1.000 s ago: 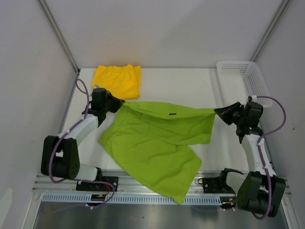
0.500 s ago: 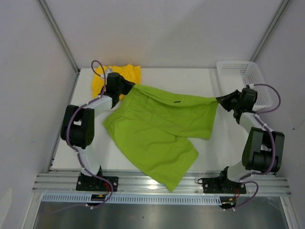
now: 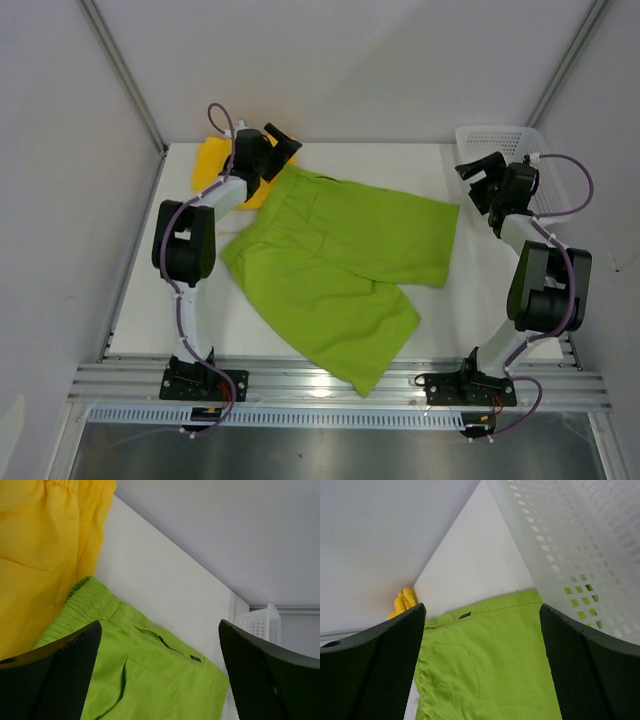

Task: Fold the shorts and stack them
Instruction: Flatten the shorts out, then fold the shorts

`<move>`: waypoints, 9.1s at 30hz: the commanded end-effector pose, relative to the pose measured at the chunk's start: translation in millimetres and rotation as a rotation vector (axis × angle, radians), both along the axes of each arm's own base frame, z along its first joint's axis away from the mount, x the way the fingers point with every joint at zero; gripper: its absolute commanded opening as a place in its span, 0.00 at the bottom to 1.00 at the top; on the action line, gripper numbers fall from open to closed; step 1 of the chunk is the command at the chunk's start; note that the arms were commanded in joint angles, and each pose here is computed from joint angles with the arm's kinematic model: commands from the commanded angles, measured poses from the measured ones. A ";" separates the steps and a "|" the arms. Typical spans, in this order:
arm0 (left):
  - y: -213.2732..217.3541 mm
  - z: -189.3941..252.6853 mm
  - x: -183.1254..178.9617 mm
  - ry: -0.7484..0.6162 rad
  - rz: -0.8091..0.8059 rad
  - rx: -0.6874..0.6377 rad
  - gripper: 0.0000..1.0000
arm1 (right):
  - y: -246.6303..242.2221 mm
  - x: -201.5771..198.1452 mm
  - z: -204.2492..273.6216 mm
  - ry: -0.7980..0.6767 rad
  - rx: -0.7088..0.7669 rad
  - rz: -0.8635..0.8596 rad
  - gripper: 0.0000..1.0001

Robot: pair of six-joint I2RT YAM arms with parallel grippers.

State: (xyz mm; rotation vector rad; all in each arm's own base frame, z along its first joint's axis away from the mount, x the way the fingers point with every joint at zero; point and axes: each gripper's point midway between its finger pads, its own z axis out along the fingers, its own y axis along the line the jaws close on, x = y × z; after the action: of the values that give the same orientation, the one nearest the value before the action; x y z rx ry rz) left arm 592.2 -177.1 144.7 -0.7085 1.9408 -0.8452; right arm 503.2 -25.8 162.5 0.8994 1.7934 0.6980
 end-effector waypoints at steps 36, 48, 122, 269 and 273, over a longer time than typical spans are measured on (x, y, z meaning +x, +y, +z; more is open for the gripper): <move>195.3 -121.1 19.5 0.405 0.303 -0.038 0.97 | 225.5 -31.4 -34.5 0.033 -0.136 0.541 0.77; 261.7 -95.8 26.4 0.357 0.464 0.048 0.98 | 216.3 -69.8 -63.8 0.174 -0.177 0.532 0.78; 89.2 -111.6 -267.4 0.340 0.103 0.208 0.99 | 122.9 -276.7 -101.1 0.520 -0.105 0.336 0.45; 111.5 -42.1 -275.7 0.248 0.085 0.334 0.99 | 278.6 -410.6 -35.3 0.499 0.364 0.860 0.11; 110.7 -41.6 -274.5 0.242 0.083 0.331 0.99 | 274.6 -397.1 -17.8 0.464 0.474 0.801 0.00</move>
State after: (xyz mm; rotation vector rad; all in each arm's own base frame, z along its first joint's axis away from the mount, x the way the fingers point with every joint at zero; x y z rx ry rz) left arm 310.3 -66.6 91.4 -0.7445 2.2308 -0.3614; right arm 99.0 243.2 117.3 0.5669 2.5709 1.4157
